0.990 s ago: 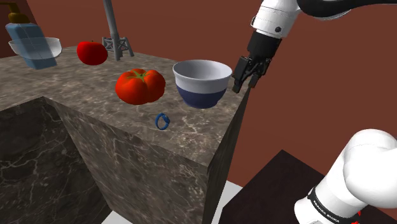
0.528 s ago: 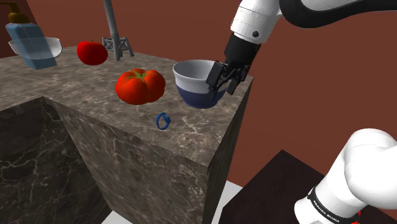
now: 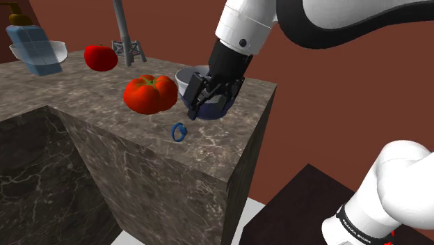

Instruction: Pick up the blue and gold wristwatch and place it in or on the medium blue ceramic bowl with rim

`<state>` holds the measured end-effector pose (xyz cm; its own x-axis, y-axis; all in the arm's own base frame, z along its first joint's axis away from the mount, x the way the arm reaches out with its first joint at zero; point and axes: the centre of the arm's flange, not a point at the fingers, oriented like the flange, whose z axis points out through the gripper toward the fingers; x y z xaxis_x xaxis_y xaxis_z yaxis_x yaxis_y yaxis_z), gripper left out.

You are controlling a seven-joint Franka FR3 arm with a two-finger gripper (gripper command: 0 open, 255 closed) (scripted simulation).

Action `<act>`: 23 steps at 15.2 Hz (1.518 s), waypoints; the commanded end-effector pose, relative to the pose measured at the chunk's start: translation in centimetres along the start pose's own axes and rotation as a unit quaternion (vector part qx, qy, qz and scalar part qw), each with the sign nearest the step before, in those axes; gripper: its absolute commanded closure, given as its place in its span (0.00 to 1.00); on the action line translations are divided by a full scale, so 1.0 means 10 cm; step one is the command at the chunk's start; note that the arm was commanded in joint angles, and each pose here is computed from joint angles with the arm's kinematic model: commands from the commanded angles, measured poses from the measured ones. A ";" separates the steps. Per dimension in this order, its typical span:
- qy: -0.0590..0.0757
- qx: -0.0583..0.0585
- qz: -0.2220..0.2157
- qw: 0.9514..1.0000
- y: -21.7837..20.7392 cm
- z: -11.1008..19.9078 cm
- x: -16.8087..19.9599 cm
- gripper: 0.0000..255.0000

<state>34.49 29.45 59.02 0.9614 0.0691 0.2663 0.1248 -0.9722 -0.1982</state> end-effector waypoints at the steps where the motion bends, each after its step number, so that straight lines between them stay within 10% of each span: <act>1: 0.010 0.009 -0.004 1.000 -0.22 0.08 0.04 0.00; 19: 0.020 0.017 -0.009 1.000 -0.51 0.54 0.08 0.00; 20: 0.020 0.017 -0.009 1.000 -0.51 0.54 0.08 1.00; 23: 0.020 0.017 -0.009 1.000 -0.51 0.54 0.08 1.00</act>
<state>35.98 35.63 55.18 0.9482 0.0766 0.3083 0.1510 -0.9625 -0.2252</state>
